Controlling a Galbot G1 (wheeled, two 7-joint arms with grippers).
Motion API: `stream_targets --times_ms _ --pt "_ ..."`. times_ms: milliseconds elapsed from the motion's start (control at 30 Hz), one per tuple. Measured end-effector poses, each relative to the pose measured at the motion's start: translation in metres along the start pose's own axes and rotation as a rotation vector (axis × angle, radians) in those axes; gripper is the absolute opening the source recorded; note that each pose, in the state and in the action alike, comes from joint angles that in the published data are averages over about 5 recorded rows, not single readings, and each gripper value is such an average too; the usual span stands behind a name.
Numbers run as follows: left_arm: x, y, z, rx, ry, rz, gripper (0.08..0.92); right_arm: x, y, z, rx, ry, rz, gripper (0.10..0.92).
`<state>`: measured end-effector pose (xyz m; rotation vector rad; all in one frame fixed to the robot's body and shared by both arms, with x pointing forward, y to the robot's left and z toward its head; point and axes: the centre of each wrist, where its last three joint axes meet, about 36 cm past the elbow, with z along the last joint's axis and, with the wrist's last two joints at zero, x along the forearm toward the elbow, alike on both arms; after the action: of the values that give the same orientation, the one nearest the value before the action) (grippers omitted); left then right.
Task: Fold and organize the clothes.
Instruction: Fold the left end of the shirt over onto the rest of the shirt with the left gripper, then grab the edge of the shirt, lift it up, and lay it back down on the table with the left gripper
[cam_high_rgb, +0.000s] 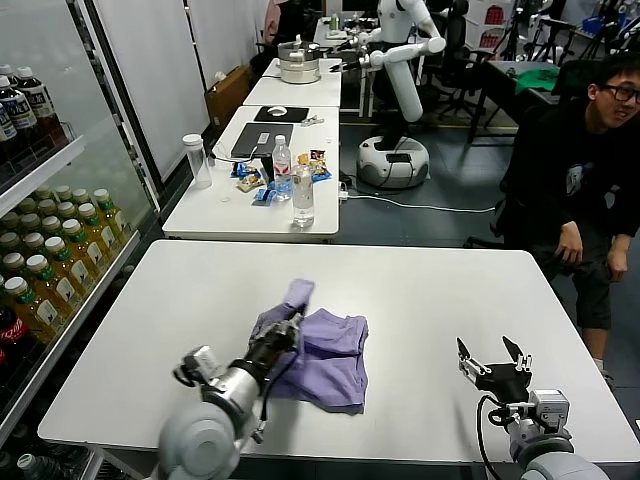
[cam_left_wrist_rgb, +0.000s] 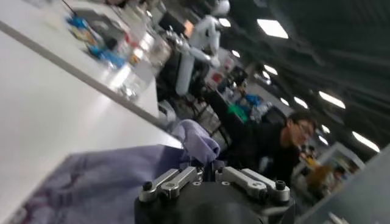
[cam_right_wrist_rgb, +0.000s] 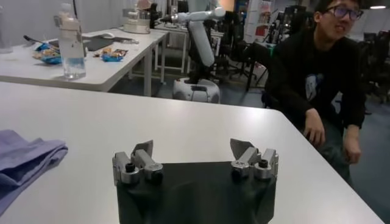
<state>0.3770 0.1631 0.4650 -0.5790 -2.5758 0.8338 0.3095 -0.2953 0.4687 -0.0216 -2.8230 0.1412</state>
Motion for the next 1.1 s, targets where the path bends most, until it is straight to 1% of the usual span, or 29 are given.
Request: stream_targets --times_ms 67,167,333,467,600,700,800,900,967,1033,1100 --pt "-0.007 -0.001 0.005 -0.022 0.024 0.016 0.185 -0.001 -0.001 0.000 0.001 0.000 0.001 0.823" --pt "-0.013 -0.002 0.011 -0.047 0.053 0.044 0.270 -0.003 -0.003 0.000 0.004 0.000 0.003 0.823" --pt "-0.015 -0.003 0.015 -0.067 0.082 0.093 0.417 -0.007 -0.005 0.001 0.004 0.003 0.004 0.823" --pt "-0.010 -0.003 0.015 -0.074 0.084 0.109 0.529 -0.008 -0.005 0.002 0.001 0.004 0.003 0.823" --pt "-0.003 0.002 0.010 -0.082 0.062 0.095 0.642 -0.011 -0.004 0.004 -0.005 0.004 0.001 0.823" --pt "0.000 0.010 0.006 -0.116 0.029 0.046 0.741 -0.011 -0.002 0.003 -0.008 0.001 -0.001 0.823" --pt "0.000 0.022 0.007 -0.189 -0.001 -0.044 0.808 -0.012 -0.002 0.003 -0.007 0.000 -0.003 0.823" --pt "-0.003 0.037 0.014 -0.287 -0.015 -0.154 0.819 -0.012 -0.003 0.004 -0.005 0.000 -0.002 0.823" --pt "-0.004 0.046 0.021 -0.348 -0.016 -0.217 0.822 -0.012 -0.003 0.004 -0.004 0.000 -0.002 0.823" --pt "-0.005 0.052 0.029 -0.398 -0.013 -0.264 0.823 -0.012 -0.003 0.004 -0.005 0.000 -0.001 0.823" --pt "-0.006 0.055 0.036 -0.436 -0.009 -0.299 0.823 -0.011 -0.002 0.005 -0.005 0.002 -0.001 0.823"
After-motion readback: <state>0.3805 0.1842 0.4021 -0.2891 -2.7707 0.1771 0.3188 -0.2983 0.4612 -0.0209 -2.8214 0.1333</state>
